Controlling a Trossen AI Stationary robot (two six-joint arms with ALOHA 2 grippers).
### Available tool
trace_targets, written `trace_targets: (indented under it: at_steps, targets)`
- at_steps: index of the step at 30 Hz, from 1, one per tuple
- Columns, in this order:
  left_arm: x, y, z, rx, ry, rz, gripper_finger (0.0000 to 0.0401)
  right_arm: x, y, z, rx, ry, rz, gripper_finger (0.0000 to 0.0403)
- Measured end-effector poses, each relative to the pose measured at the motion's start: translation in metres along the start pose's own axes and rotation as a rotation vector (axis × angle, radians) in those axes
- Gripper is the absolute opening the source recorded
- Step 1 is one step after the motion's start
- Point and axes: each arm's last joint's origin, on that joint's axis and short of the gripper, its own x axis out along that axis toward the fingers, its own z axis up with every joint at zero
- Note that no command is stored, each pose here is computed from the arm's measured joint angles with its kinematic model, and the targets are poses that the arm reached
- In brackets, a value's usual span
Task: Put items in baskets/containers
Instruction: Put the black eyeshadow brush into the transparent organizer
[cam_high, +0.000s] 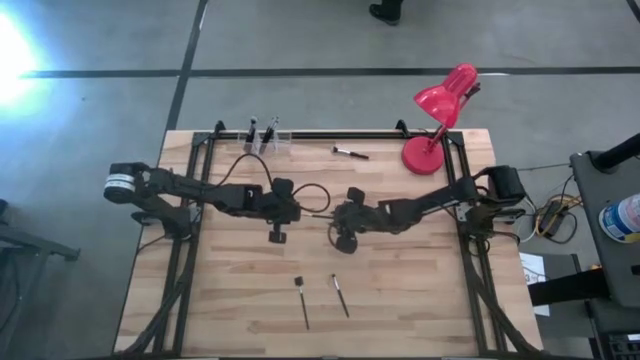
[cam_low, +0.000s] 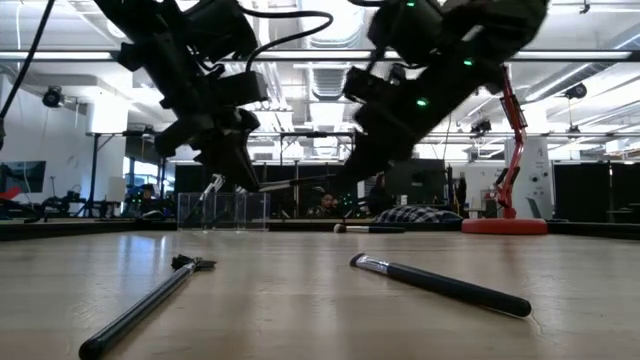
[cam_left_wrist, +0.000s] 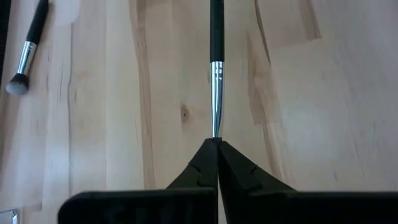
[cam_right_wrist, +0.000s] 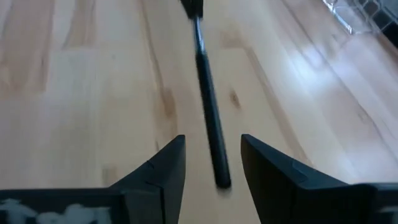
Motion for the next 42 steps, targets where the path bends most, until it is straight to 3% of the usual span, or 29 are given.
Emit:
trace_targets:
  at_steps: [7,15,24,29,36,42]
  targets:
    - [0.000,-0.001,-0.002,0.005,0.018,-0.007,0.0000,0.010,-0.001,0.014,-0.023,0.020,-0.017,0.0125]
    - [-0.002,0.000,0.001,0.004,0.019,0.000,0.0000,0.011,-0.001,0.006,-0.040,0.074,-0.012,0.0023]
    - [-0.005,0.002,0.005,-0.050,0.029,-0.003,0.0002,0.011,-0.001,0.006,-0.039,0.068,-0.014,0.0017]
    - [-0.012,0.004,0.007,-0.106,0.004,0.011,0.0022,0.012,-0.002,-0.001,-0.030,0.044,-0.019,0.0015]
    - [-0.036,0.007,0.005,-0.172,-0.129,-0.012,0.0046,0.013,-0.003,-0.012,-0.010,-0.009,-0.014,0.0015]
    - [-0.049,0.001,-0.012,-0.243,-0.493,-0.034,0.0051,0.010,-0.005,-0.020,0.017,-0.116,-0.001,0.0015]
